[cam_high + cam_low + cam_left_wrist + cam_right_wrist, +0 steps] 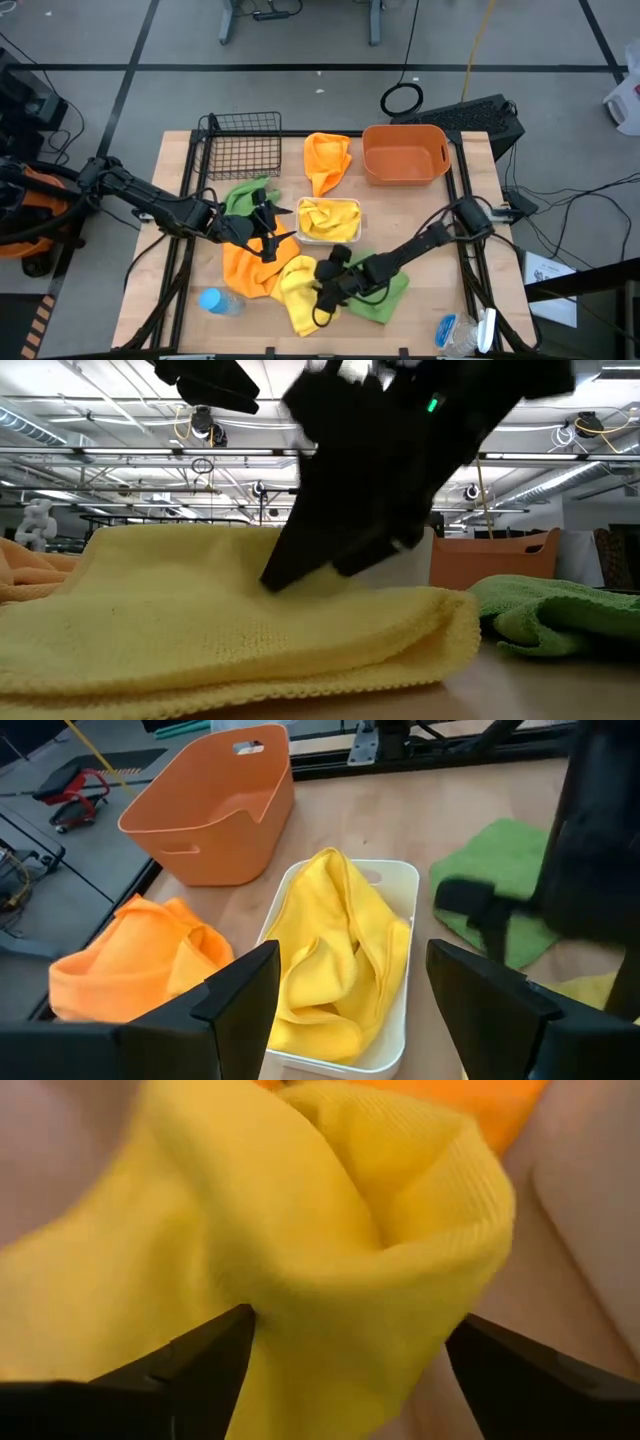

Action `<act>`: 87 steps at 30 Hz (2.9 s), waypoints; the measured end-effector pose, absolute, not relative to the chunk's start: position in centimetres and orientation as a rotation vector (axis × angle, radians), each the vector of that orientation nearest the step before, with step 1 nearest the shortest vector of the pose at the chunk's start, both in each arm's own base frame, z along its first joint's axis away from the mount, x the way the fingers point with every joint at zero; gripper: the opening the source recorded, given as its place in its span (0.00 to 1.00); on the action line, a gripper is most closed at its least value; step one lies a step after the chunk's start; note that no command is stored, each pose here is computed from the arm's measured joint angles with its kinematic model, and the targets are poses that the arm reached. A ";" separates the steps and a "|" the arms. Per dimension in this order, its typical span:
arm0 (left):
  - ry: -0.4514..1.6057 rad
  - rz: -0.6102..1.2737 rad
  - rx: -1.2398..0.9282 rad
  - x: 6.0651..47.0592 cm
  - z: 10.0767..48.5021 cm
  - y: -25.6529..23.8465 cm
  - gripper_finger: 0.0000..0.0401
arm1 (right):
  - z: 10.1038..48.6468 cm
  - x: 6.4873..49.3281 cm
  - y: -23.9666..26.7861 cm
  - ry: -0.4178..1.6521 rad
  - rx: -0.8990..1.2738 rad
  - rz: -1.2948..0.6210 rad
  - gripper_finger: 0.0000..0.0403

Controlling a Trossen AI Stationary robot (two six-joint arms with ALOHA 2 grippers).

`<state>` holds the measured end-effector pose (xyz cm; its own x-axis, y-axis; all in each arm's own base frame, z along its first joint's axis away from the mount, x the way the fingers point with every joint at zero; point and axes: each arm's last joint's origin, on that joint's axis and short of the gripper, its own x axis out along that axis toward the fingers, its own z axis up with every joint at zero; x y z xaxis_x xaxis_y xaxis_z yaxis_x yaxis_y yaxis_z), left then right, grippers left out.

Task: Sort microfiber towel by color & place in baskets
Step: Put the yellow microfiber towel into the white bin

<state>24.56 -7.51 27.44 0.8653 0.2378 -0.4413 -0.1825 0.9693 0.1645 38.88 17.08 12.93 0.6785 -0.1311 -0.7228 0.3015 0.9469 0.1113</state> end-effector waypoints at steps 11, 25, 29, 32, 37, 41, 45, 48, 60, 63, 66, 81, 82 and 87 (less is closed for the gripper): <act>0.478 0.224 0.098 24.5 27.4 -7.5 0.64 | 9.7 40.2 16.9 0.748 0.248 -0.265 0.49; 0.496 0.226 0.106 24.9 26.8 -7.7 0.64 | 12.8 39.6 17.9 0.705 0.247 -0.166 0.02; 0.512 0.227 0.118 25.2 26.4 -7.8 0.64 | 16.9 38.4 18.3 0.667 0.219 -0.140 0.01; 0.501 0.224 0.126 25.3 26.5 -7.8 0.64 | 19.9 36.8 18.0 0.654 0.163 -0.200 0.01; 0.454 0.221 0.115 25.6 26.9 -7.8 0.64 | 24.3 33.9 16.1 0.620 0.067 -0.380 0.01; 0.450 0.220 0.114 25.6 27.0 -7.9 0.64 | 27.6 32.4 14.6 0.534 -0.012 -0.468 0.01; 0.451 0.220 0.114 25.6 26.9 -7.9 0.64 | 29.9 31.6 13.4 0.493 -0.053 -0.464 0.01; 0.454 0.218 0.128 25.6 26.9 -7.8 0.64 | 30.5 31.4 12.4 0.497 -0.070 -0.473 0.01; 0.456 0.218 0.140 25.6 26.9 -7.8 0.64 | 29.4 32.1 8.1 0.730 -0.087 -0.385 0.01; 0.455 0.220 0.139 25.6 26.9 -7.8 0.64 | 29.4 32.4 6.8 0.748 -0.115 -0.391 0.01; 0.455 0.221 0.138 25.6 26.9 -7.8 0.64 | 29.4 32.7 5.4 0.762 -0.109 -0.389 0.01; 0.478 0.221 0.148 25.5 26.7 -7.8 0.64 | 25.7 36.1 4.1 0.814 -0.137 -0.326 0.01; 0.486 0.222 0.149 25.4 26.7 -7.7 0.64 | 25.3 36.2 4.1 0.822 -0.125 -0.335 0.01; 0.505 0.224 0.156 25.4 26.4 -7.7 0.64 | 23.2 37.0 3.9 0.875 -0.067 -0.380 0.01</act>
<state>25.45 -7.74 26.41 0.8518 0.2501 -0.4604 -0.1736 0.9638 0.2024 37.02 3.87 23.22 0.5789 -0.3518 -0.7356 0.2974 0.9311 -0.2113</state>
